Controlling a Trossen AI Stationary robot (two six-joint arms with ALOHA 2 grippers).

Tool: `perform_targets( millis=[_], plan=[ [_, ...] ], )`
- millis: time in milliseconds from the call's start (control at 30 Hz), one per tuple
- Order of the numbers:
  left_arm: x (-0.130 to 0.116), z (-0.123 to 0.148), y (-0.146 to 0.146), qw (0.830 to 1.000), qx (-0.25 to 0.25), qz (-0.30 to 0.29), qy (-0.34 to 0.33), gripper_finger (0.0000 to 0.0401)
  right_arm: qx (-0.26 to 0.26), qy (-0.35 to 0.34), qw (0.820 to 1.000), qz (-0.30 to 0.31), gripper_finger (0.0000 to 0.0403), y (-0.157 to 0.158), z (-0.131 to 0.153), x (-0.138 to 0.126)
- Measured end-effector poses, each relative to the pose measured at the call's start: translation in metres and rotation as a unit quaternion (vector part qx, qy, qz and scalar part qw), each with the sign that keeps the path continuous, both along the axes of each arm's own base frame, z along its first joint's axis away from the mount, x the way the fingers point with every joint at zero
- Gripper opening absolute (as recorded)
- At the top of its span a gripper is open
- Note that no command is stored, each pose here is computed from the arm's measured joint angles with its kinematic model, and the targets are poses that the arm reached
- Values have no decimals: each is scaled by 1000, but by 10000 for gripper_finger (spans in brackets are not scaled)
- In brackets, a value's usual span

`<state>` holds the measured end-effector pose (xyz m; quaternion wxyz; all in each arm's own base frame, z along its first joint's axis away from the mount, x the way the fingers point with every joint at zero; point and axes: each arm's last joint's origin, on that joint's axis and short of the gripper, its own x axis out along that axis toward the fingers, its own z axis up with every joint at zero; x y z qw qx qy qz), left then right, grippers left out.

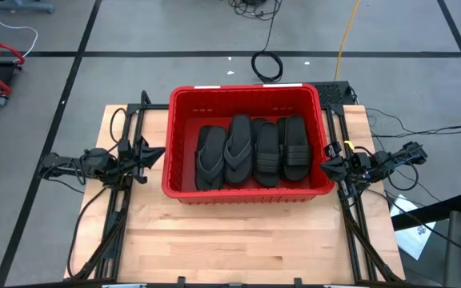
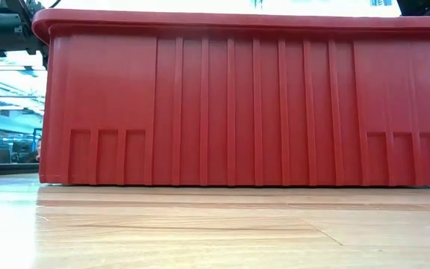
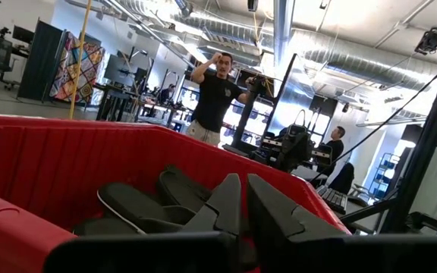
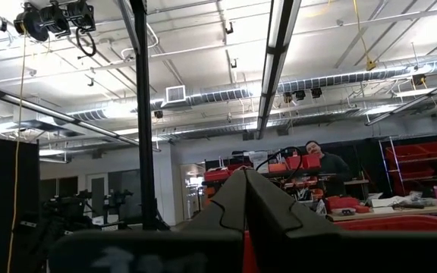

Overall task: Pick and place slides into bin
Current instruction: Return to Home Position

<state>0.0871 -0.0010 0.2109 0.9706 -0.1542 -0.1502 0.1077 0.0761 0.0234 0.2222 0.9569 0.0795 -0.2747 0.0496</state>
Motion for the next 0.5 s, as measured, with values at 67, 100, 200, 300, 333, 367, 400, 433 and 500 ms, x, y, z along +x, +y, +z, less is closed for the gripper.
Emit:
perform_targets(
  millis=[67,100,200,300,333,367,400,433,500],
  plan=[
    [0,0,0,1000,0,0,0,24,0,0,1000,0,0,0,0,0],
    [0,0,0,1000,0,0,0,26,0,0,1000,0,0,0,0,0],
    [0,0,0,1000,0,0,0,27,0,0,1000,0,0,0,0,0],
    [0,0,0,1000,0,0,0,23,0,0,1000,0,0,0,0,0],
    [0,0,0,1000,0,0,0,20,0,0,1000,0,0,0,0,0],
    [0,0,0,1000,0,0,0,18,0,0,1000,0,0,0,0,0],
    [0,0,0,1000,0,0,0,15,0,0,1000,0,0,0,0,0],
    [0,0,0,1000,0,0,0,12,0,0,1000,0,0,0,0,0],
    [0,0,0,1000,0,0,0,5,0,0,1000,0,0,0,0,0]
  ],
)
